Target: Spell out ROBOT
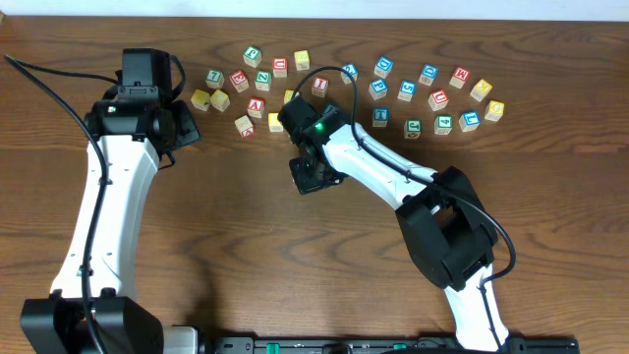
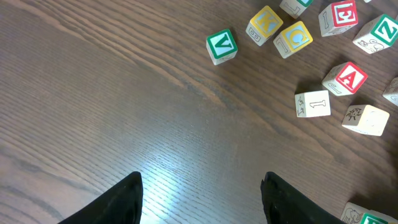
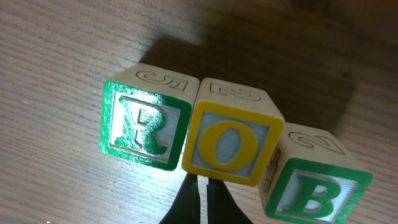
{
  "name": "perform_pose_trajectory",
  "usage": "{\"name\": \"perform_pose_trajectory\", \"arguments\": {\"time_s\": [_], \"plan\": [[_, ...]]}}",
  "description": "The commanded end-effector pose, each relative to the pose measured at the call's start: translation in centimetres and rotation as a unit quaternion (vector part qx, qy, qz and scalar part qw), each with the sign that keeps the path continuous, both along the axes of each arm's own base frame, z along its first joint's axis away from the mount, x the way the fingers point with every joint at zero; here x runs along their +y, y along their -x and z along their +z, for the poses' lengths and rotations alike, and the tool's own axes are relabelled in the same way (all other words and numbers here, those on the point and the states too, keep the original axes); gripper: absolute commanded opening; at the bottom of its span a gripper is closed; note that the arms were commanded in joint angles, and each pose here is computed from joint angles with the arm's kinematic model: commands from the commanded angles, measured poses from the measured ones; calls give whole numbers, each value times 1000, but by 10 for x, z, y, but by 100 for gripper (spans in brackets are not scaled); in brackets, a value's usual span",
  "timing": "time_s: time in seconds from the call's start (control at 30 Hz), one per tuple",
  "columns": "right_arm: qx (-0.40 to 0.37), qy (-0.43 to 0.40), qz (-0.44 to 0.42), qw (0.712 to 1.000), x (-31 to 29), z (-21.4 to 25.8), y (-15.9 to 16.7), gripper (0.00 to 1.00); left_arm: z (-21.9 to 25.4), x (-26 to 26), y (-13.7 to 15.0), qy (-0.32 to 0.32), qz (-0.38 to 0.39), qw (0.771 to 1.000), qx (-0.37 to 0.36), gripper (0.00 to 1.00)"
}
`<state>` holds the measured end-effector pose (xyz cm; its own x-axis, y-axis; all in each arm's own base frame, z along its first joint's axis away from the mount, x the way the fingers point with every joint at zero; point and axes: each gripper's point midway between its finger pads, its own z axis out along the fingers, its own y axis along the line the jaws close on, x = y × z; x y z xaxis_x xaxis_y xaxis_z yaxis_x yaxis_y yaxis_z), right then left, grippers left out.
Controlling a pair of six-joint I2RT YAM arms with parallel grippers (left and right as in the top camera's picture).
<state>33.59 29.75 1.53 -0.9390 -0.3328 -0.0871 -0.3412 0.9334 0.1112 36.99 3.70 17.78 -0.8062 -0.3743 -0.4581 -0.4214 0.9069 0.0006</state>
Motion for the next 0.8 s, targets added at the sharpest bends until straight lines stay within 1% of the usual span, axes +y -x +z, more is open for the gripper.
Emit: {"name": "perform_pose_trajectory", "arguments": {"time_s": [0.0,0.13,0.23,0.43,0.6,0.77], "plan": [[-27,-27,-6,999,2,37,-4,1,2,4,-3,-10,0,1000,0,60],[-57,-36,-24,997,-12,66,-16,1,2,4,-3,-10,0,1000,0,60],[-54,-29,-37,997,-27,72,-19,1,2,4,-3,-10,0,1000,0,60],[-3,11,-64,998,-57,48,-10,1,2,4,-3,-10,0,1000,0,60],[19,24,-74,997,-66,28,2,1,2,4,-3,-10,0,1000,0,60],[32,24,-72,997,-68,20,10,1,2,4,-3,-10,0,1000,0,60]]}}
